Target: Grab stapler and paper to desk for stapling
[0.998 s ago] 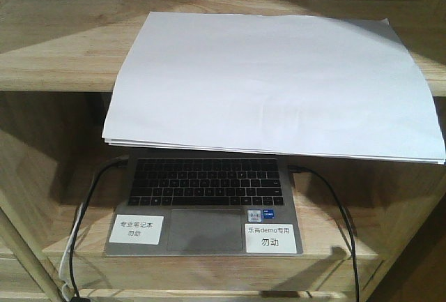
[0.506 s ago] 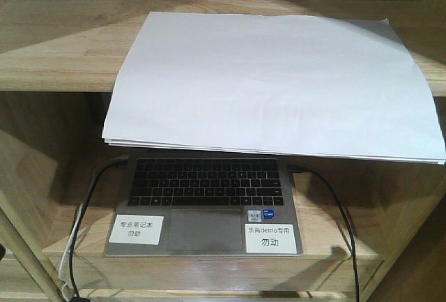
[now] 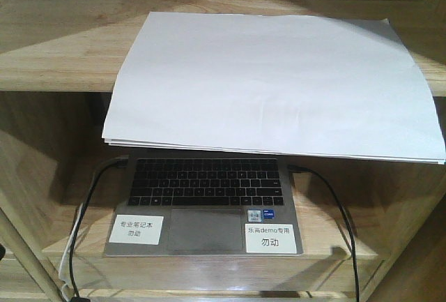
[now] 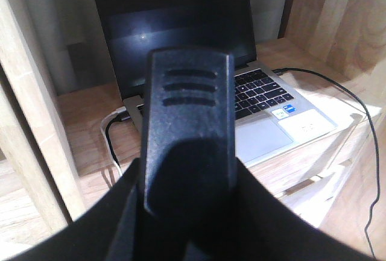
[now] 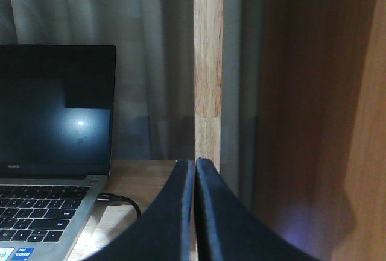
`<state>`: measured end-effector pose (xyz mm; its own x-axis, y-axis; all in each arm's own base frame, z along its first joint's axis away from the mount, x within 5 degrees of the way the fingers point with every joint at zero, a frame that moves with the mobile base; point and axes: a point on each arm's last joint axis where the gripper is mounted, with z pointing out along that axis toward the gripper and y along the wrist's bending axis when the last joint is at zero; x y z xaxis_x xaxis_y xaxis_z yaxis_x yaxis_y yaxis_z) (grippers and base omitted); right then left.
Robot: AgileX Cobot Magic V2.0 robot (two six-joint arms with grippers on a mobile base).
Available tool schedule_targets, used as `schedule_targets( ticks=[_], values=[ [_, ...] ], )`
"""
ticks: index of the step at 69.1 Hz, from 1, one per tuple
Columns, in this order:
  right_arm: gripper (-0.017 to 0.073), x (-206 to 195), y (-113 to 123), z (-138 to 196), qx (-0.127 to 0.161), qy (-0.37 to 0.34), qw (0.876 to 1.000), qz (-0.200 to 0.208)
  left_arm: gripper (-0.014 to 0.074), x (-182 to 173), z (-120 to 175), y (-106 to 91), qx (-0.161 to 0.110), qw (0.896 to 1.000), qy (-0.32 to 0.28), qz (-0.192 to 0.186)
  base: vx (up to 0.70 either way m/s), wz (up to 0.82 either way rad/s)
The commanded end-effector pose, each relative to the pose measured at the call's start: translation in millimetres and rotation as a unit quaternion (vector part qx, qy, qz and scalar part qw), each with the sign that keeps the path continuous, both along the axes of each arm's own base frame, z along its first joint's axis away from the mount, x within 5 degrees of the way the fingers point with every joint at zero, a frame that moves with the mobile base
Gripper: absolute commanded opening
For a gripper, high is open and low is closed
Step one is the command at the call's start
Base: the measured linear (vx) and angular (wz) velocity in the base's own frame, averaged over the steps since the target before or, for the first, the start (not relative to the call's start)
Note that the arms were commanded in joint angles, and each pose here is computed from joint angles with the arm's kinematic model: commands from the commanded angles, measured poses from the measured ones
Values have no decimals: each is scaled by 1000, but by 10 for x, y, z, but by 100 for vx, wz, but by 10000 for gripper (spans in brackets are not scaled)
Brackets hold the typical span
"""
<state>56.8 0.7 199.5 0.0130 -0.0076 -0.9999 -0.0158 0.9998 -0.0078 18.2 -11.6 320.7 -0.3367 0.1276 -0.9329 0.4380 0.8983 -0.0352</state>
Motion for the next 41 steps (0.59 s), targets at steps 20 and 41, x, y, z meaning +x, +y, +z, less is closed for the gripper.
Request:
schedule_targets(
  ticks=[20, 41],
  values=[
    [-10, -7, 2, 33, -162, -29, 986, -5, -6, 19, 167, -15, -35, 998, -50, -1, 0, 0],
    [-10, -6, -2, 14, -64, -17, 998, -3, -6, 19, 167, -15, -35, 998, -50, -1, 0, 0]
  ],
)
